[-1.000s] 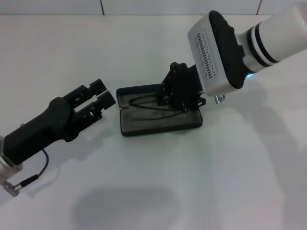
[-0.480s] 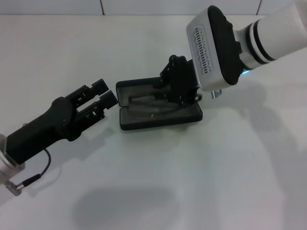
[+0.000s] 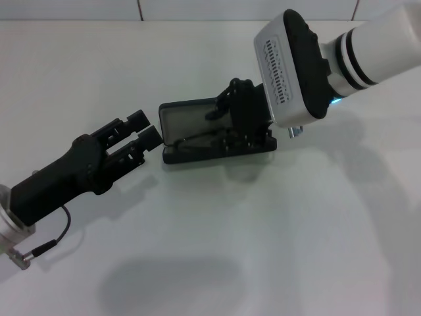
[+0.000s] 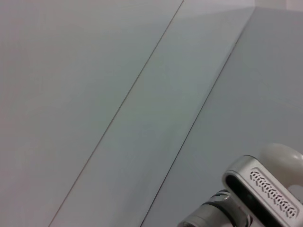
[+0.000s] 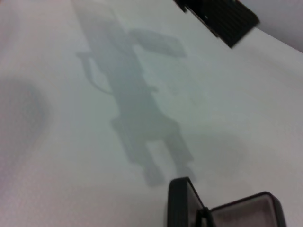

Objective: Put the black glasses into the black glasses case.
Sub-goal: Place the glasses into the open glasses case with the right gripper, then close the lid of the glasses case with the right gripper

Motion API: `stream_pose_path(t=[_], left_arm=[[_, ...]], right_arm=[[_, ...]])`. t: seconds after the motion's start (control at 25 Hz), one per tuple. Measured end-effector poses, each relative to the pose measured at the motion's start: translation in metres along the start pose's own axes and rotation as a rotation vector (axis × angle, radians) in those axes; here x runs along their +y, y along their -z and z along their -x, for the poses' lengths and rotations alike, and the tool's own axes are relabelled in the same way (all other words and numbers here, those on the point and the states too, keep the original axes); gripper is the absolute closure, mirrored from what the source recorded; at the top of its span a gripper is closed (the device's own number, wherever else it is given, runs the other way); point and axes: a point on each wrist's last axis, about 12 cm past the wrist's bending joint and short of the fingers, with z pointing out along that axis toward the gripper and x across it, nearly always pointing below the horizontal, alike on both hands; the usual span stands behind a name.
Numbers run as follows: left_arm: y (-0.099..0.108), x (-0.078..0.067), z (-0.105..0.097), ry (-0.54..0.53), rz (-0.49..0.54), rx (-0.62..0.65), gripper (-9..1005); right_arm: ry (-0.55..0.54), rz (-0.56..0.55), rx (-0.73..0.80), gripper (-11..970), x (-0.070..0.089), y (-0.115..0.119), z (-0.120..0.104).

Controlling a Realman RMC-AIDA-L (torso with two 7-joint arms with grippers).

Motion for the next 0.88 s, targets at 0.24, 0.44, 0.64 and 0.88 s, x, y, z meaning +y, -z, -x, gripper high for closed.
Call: stream_pose_path(t=[0.24,0.44,0.64,0.88], left_arm=[[0.001,0.0,0.0,0.001,0.008,0.004,378],[0.002,0.001,0.001,-0.002,0.008,0.005,379],[0.001,0.002,0.001,-0.004,0.006,0.007,379],[0.0,0.001,0.001,-0.012,0.003,0.005,380]], right_arm=[[-0.038,0.045,-0.049,560,0.005,0.006,0.001],[-0.054,0.043,-0.073,565,0.014,0.013,0.0],[-0.097,0.038,-0.099,570,0.021,0.018,-0.004],[-0.332,-0.13,-0.226,577,0.003,0.042,-0.013]])
